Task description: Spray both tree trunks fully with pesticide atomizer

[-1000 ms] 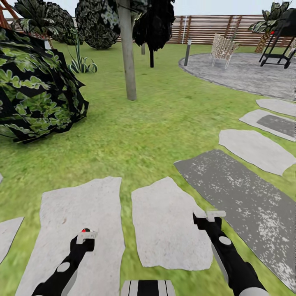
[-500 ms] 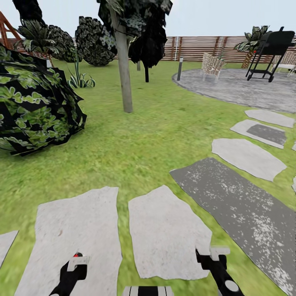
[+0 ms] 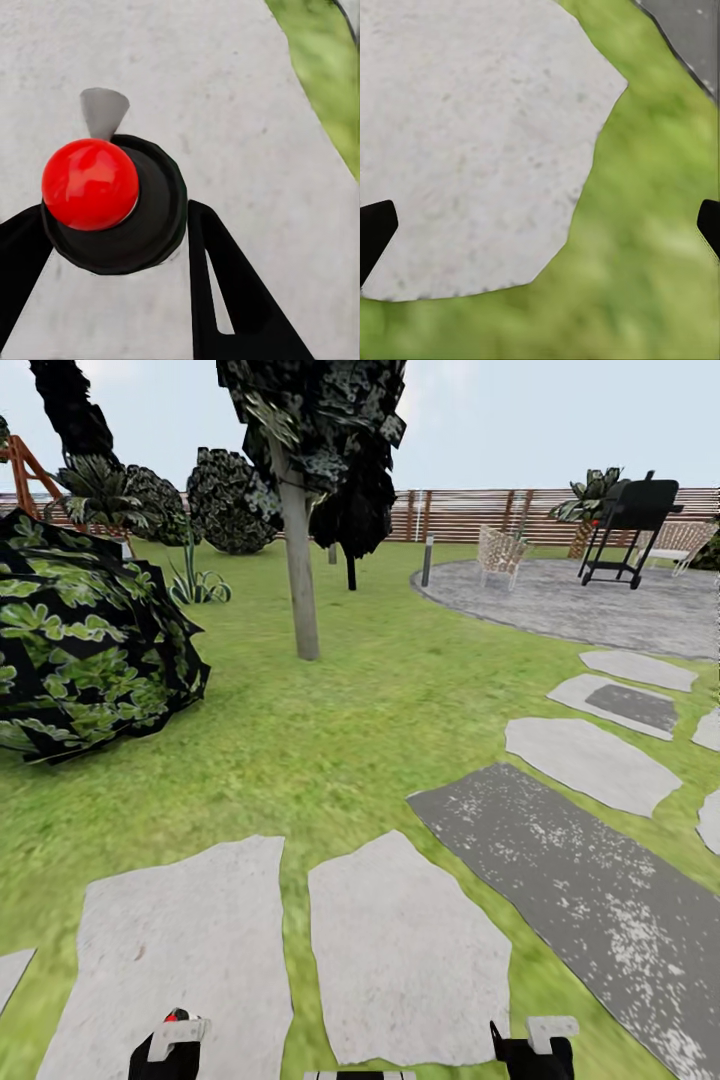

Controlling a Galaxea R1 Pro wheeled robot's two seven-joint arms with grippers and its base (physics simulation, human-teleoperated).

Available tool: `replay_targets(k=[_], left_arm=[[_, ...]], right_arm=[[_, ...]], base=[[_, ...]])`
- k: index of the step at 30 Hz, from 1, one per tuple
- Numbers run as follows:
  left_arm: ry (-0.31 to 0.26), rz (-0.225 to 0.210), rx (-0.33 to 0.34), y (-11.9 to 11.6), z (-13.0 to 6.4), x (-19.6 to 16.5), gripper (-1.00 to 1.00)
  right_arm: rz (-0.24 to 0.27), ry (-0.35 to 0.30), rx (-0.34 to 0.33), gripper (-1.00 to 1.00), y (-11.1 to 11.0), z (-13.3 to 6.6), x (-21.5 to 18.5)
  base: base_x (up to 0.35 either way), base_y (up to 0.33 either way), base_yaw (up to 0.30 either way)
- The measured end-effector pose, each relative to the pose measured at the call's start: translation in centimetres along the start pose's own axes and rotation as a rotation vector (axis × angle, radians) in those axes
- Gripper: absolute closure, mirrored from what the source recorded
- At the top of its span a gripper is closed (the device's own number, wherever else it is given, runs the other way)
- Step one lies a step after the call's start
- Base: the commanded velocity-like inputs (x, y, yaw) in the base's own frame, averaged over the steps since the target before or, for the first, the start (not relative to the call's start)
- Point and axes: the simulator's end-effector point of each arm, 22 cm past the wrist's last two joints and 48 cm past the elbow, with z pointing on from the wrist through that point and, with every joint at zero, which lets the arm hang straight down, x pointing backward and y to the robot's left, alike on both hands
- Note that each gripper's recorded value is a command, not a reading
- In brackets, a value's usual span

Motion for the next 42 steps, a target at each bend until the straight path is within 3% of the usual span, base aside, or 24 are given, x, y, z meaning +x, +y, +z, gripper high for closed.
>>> replay_targets(k=[13, 42], left_arm=[[-0.048, -0.007, -0.002, 0.1, -0.7, -1.9, 1.0], [-0.065, -0.01, -0.003, 0.5, -3.7, -7.9, 1.0]], right_arm=[[0.011, -0.039, 0.002, -1.0, 0.2, -0.6, -1.9], [0.015, -0.055, 0.004, -1.0, -0.5, -3.8, -7.7]], base=[[0.0, 0.0, -0.037], [0.0, 0.0, -0.265]])
